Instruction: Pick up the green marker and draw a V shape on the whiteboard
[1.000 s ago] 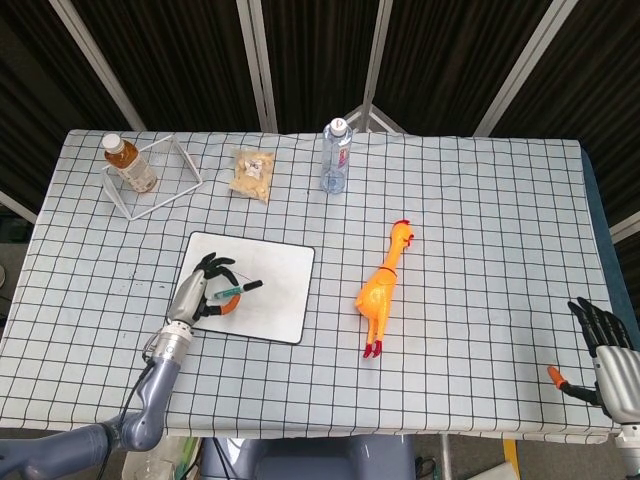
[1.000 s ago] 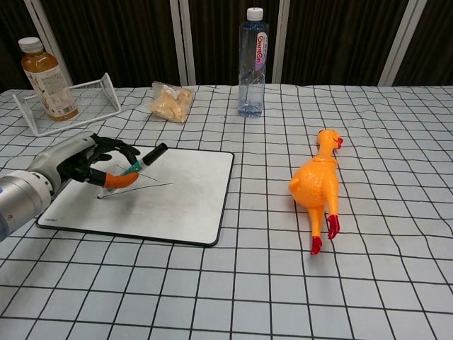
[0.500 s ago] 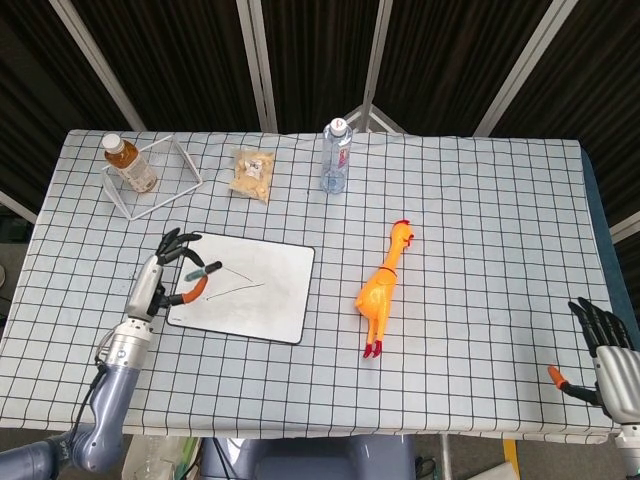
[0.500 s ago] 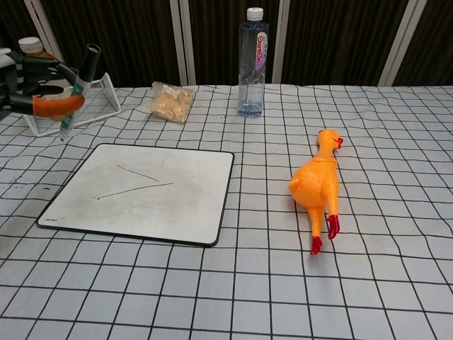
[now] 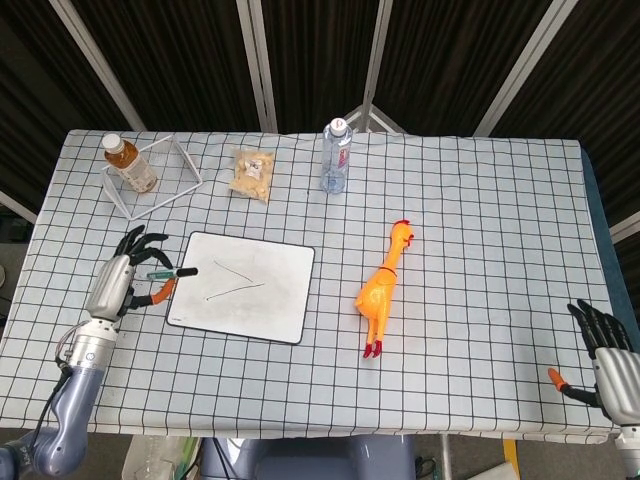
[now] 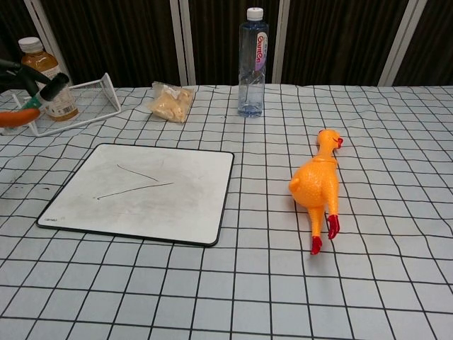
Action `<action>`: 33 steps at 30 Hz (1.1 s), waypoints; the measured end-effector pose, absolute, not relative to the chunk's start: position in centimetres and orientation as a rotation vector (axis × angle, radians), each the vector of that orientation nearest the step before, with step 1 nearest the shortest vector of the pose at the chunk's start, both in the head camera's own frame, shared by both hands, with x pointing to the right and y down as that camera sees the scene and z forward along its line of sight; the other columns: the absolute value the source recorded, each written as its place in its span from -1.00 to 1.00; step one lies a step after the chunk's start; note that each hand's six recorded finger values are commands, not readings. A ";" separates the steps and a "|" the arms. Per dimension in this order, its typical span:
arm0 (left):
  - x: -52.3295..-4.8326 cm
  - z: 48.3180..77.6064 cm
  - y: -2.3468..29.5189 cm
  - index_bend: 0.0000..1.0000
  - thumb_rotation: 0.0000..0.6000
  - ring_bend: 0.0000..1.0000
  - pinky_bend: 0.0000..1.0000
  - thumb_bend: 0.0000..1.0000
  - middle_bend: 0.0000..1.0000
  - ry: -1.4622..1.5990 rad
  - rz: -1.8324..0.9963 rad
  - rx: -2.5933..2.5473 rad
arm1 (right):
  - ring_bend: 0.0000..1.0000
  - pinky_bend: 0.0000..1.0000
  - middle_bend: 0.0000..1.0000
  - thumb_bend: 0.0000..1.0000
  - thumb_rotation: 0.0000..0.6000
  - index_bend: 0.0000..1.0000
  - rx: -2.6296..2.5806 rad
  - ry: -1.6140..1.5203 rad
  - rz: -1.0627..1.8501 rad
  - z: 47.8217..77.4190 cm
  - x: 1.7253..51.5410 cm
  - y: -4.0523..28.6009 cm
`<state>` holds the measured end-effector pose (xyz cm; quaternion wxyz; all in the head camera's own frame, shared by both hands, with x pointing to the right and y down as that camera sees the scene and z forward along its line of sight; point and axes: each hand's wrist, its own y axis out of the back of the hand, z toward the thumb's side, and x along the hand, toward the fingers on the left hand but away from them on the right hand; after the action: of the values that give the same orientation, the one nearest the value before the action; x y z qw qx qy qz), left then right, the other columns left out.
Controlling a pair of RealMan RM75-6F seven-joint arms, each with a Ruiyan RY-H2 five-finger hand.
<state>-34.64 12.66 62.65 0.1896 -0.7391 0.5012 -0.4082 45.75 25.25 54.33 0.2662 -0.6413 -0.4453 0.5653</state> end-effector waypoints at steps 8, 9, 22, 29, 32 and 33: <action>-37.3 62.8 14.2 0.46 1.00 -0.98 -1.00 0.06 -0.62 1.146 -1.246 -1.898 | -1.00 -1.00 -1.00 -0.47 1.00 -1.00 -1.732 -1.191 1.533 54.4 45.7 25.4; -37.6 63.0 14.3 0.45 1.00 -0.98 -1.00 0.03 -0.63 1.112 -1.259 -1.879 | -1.00 -1.00 -1.00 -0.47 1.00 -1.00 -1.732 -1.191 1.533 54.4 45.7 25.4; -37.7 68.3 14.4 0.27 1.00 -0.99 -1.00 -0.13 -0.74 0.797 -1.423 -1.772 | -1.00 -1.00 -1.00 -0.47 1.00 -1.00 -1.728 -1.197 1.536 54.4 45.8 25.5; -38.1 69.5 14.9 -0.09 1.00 -1.00 -1.00 -0.40 -1.00 0.759 -1.488 -1.760 | -1.00 -1.00 -1.00 -0.47 1.00 -1.00 -1.729 -1.199 1.537 54.3 45.8 25.5; -38.6 69.4 14.9 -0.21 1.00 -1.00 -1.00 -0.48 -1.00 0.768 -1.516 -1.759 | -1.00 -1.00 -1.00 -0.47 1.00 -1.00 -1.731 -1.197 1.536 54.3 45.8 25.5; -38.7 69.3 14.9 -0.24 1.00 -1.00 -1.00 -0.50 -1.00 0.773 -1.522 -1.760 | -1.00 -1.00 -1.00 -0.47 1.00 -1.00 -1.731 -1.197 1.535 54.3 45.8 25.5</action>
<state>-38.71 14.89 69.28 0.3384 -0.6755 0.2966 -0.5842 45.77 25.52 54.34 0.2651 -0.6407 -0.4430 0.5683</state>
